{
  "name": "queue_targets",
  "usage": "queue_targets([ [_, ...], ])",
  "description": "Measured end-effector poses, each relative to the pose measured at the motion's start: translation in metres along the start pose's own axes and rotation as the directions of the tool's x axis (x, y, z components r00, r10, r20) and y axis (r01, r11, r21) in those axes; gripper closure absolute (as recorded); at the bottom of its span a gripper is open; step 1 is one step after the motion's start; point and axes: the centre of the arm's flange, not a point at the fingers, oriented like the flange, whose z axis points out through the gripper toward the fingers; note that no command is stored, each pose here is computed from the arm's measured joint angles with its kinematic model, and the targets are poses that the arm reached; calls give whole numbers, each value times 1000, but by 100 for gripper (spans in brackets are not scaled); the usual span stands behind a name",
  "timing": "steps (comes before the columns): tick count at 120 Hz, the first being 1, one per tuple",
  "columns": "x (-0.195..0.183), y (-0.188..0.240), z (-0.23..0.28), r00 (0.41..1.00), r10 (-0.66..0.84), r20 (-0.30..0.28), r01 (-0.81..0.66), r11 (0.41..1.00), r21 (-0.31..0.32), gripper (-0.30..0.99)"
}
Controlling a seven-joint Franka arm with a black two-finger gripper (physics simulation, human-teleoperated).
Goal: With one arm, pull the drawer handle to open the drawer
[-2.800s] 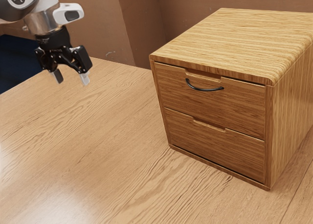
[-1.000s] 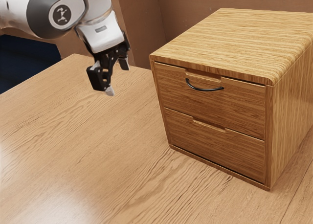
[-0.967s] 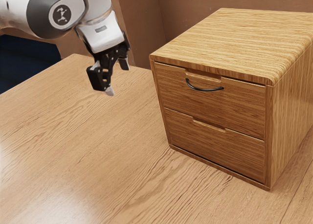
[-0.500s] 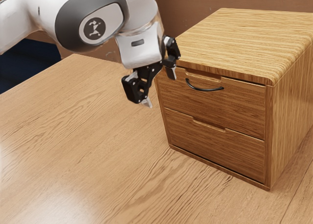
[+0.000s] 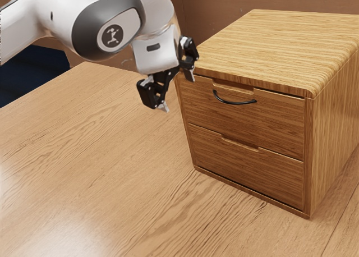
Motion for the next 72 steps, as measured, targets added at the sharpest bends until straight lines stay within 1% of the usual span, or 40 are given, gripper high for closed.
queue_targets([
  [12,16,3,-5,999,32,-7,-32,999,0,2],
  [22,23,3,-5,999,46,-11,-46,999,-2,2],
  [52,8,2,-2,1000,29,-4,-29,1000,-7,2],
  [72,10,3,-2,999,37,-6,-37,999,-8,2],
])
